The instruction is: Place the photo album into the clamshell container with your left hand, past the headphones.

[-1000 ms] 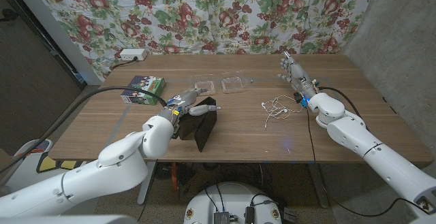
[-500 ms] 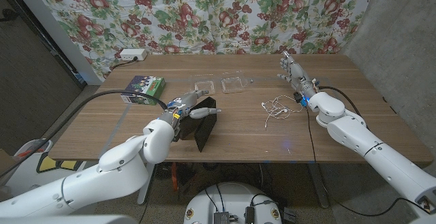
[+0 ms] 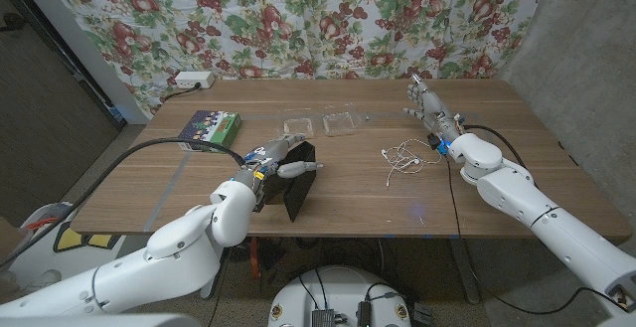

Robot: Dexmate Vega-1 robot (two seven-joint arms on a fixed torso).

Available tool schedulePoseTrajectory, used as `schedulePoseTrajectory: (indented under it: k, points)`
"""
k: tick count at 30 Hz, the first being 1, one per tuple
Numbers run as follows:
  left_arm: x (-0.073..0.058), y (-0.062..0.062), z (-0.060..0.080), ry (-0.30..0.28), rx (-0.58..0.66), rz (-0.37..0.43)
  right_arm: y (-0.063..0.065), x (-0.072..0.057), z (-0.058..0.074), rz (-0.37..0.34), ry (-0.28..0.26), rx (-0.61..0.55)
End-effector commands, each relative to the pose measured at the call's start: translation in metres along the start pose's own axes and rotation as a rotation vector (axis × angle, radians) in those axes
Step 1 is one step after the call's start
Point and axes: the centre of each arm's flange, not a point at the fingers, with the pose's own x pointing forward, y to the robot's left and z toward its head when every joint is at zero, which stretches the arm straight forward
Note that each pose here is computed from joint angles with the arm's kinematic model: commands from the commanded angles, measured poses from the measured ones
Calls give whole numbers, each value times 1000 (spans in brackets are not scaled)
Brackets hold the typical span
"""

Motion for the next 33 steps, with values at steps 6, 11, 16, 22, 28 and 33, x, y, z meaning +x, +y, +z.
schedulePoseTrajectory:
  k: [6, 11, 16, 22, 28, 33]
  points:
    - [-1, -10, -4, -2, -63, 11, 2, 1, 2, 11, 6, -5]
    - [-5, -17, -3, -11, -111, 80, 2, 1, 2, 15, 7, -8]
    - [-6, -21, -1, -15, -116, 82, 2, 2, 2, 18, 7, -5]
    - [-7, -23, -1, -10, -121, 87, 2, 2, 3, 21, 5, -7]
    - [-9, -27, 0, -4, -129, 83, 2, 2, 4, 26, 6, -6]
    - [-11, -28, 0, 9, -125, 73, 2, 3, 4, 33, 7, -6]
